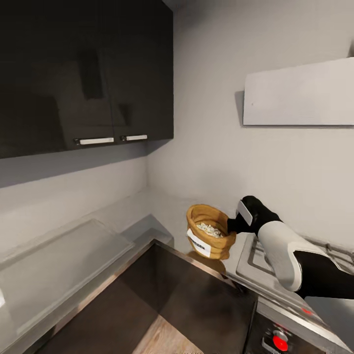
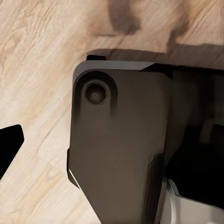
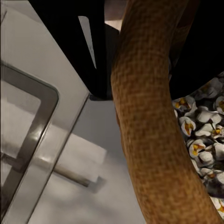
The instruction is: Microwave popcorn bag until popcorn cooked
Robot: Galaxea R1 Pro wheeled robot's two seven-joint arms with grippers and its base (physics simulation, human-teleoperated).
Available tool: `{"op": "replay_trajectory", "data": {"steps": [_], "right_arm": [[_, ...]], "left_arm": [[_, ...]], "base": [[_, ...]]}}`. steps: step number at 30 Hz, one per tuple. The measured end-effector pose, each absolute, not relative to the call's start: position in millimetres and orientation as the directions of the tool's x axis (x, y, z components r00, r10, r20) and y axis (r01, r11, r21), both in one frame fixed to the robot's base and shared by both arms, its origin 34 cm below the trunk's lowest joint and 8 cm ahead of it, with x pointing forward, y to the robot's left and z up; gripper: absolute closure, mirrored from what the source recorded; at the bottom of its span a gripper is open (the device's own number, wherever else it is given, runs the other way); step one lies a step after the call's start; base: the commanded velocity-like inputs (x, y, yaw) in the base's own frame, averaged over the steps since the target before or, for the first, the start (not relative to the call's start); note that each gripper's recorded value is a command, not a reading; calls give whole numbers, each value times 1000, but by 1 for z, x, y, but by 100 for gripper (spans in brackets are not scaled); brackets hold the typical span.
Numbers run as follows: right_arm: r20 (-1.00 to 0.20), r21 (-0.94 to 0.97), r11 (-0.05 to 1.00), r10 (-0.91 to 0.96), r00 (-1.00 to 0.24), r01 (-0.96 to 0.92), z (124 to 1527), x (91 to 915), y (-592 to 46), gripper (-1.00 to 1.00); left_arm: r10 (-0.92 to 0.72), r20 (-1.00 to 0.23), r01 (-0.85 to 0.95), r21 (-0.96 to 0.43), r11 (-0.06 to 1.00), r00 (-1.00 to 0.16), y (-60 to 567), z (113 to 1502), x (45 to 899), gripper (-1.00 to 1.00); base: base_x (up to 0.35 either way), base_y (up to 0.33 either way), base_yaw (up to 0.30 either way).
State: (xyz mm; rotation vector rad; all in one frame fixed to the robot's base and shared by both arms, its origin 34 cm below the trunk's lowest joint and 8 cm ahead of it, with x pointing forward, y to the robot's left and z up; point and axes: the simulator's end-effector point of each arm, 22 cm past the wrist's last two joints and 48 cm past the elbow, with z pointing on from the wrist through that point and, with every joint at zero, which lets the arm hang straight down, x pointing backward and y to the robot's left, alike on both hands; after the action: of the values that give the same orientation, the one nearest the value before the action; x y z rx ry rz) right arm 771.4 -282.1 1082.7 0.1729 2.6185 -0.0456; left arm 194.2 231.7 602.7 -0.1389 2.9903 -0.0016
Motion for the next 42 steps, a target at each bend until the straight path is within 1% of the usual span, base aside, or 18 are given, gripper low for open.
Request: {"op": "replay_trajectory", "data": {"steps": [11, 22, 31, 42], "right_arm": [[-498, 3, 991, 117, -859, 134, 1085, 771, -283, 100], [-529, 1, 990, 120, -840, 141, 1103, 773, -288, 100], [-543, -6, 985, 142, -828, 172, 1112, 771, -312, 100], [-554, -3, 985, 144, -820, 174, 1121, 769, -314, 100]], "left_arm": [[-92, -149, -92, -9, 996, -984, 232, 603, 195, -100], [-92, -164, -92, -11, 996, -982, 231, 604, 201, -100], [-92, -177, -92, -12, 996, -980, 231, 605, 205, -100], [-92, -190, -91, -13, 996, -977, 231, 606, 211, -100]], "base": [[-1, 0, -282], [0, 0, -179], [0, 0, -210], [0, 0, -228]]}}
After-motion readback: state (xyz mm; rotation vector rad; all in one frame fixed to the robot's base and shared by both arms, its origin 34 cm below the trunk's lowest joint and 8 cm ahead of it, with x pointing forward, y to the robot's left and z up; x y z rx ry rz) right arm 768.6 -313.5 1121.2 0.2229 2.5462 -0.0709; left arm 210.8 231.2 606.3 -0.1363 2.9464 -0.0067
